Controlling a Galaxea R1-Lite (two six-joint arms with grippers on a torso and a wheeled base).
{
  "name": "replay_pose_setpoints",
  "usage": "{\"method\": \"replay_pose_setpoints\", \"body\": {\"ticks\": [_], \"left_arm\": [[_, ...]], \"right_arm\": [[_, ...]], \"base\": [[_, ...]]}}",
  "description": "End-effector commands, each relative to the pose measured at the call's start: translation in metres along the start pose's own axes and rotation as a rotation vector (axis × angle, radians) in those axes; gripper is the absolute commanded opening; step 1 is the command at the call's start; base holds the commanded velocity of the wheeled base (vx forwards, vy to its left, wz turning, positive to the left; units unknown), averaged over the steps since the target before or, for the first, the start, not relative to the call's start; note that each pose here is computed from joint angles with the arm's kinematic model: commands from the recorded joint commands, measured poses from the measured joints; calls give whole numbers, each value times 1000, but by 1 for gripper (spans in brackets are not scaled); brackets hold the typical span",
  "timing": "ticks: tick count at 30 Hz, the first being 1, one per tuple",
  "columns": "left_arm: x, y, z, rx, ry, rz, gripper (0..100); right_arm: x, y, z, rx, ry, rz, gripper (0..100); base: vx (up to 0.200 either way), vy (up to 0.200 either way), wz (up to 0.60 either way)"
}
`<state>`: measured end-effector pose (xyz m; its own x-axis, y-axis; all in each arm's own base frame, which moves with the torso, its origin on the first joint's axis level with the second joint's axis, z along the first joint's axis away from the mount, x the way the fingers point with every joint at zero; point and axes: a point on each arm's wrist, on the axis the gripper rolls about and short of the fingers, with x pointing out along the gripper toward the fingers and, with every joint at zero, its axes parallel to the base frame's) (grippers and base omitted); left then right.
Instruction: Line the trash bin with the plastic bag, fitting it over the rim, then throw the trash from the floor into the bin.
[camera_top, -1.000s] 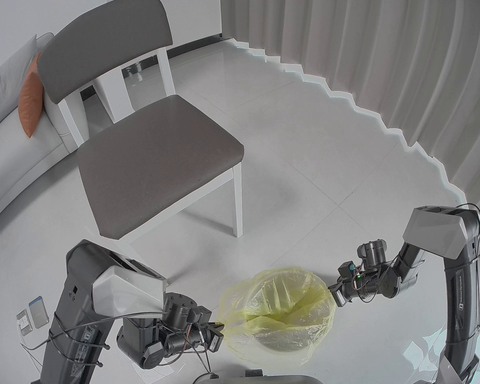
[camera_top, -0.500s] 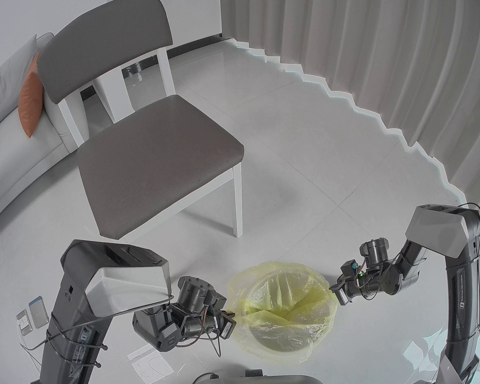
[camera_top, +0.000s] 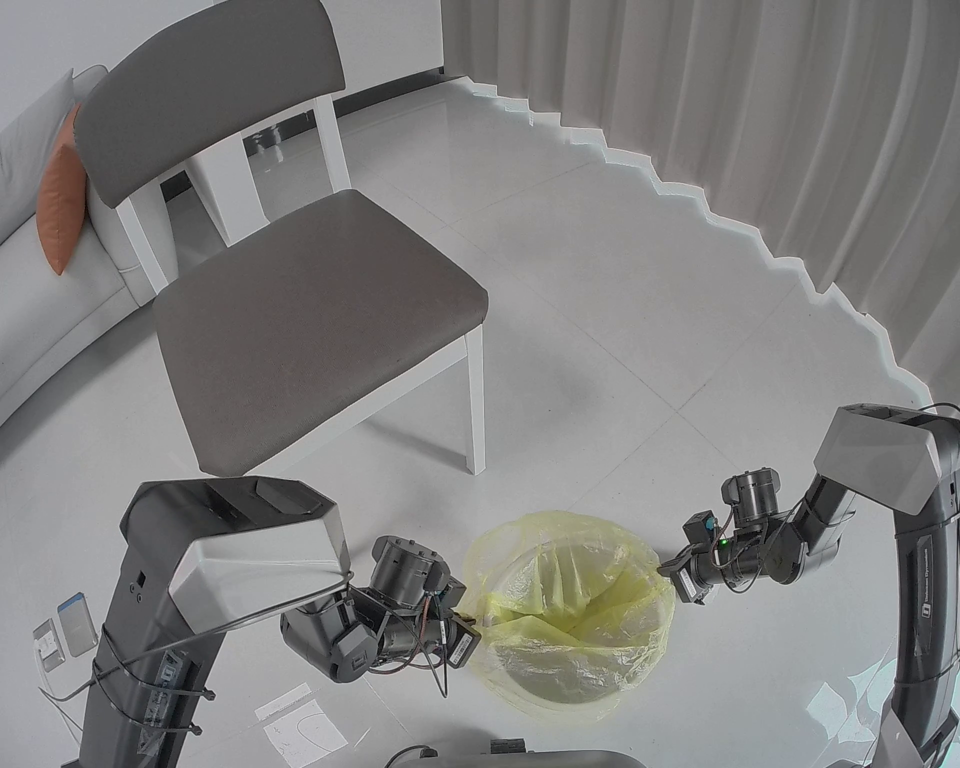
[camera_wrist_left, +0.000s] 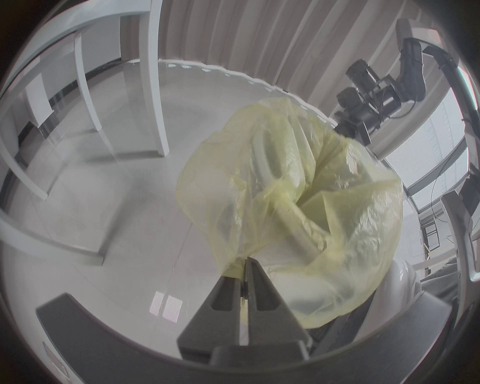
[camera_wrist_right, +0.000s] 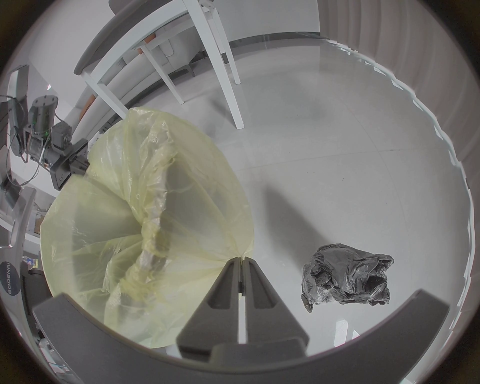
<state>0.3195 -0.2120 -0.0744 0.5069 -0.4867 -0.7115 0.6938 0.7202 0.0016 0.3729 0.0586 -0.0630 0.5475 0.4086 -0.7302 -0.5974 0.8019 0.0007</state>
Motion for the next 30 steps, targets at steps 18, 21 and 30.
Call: {"method": "replay_pose_setpoints", "body": {"ticks": [18,21,30], "left_arm": [[-20,13,-17,29,90,21,0],[-20,14,-17,27,87,22,0],[-25,13,-24,8,111,21,100]], "right_arm": [[-7,-3,2,6,5,-4,0],[-8,-2,1,4,9,-2,0],[-10,-3,-1,10,12,-6,0]], "base": [[0,0,0],[0,0,0],[0,0,0]]}}
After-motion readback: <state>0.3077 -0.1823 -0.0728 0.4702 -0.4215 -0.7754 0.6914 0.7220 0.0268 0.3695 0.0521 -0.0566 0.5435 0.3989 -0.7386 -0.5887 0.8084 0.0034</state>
